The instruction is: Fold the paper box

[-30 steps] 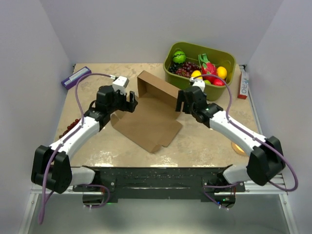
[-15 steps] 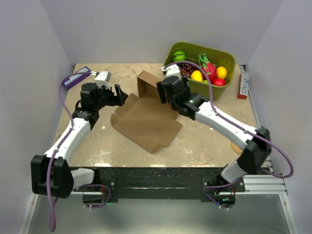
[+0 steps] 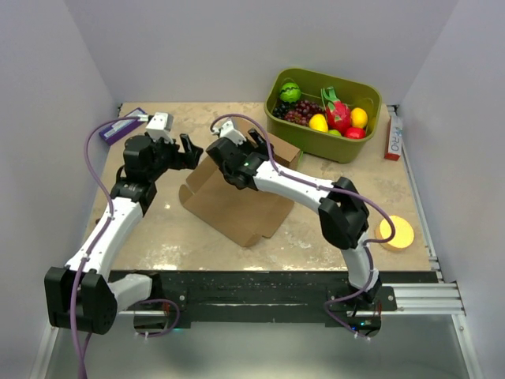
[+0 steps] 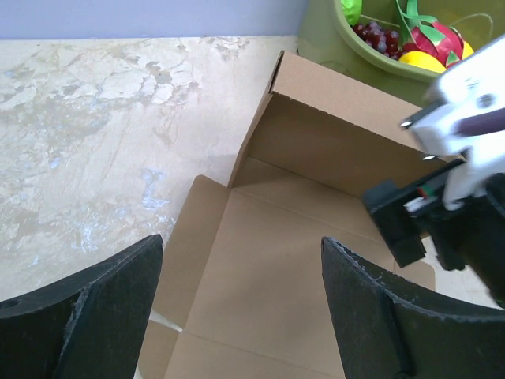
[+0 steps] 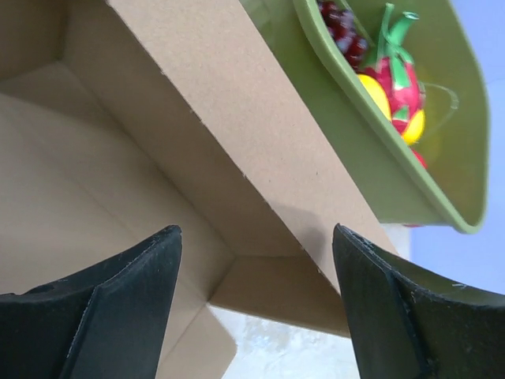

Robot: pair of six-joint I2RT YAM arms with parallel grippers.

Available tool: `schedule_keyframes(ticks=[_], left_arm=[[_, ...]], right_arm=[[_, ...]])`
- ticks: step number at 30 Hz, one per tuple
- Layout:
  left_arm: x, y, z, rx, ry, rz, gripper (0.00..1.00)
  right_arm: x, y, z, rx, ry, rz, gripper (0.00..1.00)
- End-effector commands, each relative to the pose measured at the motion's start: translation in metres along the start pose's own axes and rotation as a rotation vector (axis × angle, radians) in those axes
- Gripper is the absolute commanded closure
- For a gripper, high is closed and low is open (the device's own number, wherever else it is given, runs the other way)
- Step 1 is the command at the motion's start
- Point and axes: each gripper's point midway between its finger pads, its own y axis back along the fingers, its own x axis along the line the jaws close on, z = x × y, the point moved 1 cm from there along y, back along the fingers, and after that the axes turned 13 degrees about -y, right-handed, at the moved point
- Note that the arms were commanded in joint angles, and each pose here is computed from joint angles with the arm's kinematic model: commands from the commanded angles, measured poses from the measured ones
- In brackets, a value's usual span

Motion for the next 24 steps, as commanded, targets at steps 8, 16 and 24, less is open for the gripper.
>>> schedule_keyframes(ticks=[8, 16, 24], left_arm=[[0.000, 0.001, 0.012, -0.051, 0.005, 0.004, 0.14], [0.000, 0.003, 0.014, -0.059, 0.002, 0.006, 0.14], [0.000, 0.016, 0.041, -0.116, -0.014, 0.028, 0.15]], right_arm=[[-0.027, -0.007, 0.035, -0.094, 0.098, -0.244, 0.35], [-0.033, -0.021, 0.034, -0.069, 0.159, -0.260, 0.65], [-0.031, -0.026, 0.037, 0.026, -0.005, -0.046, 0.96]])
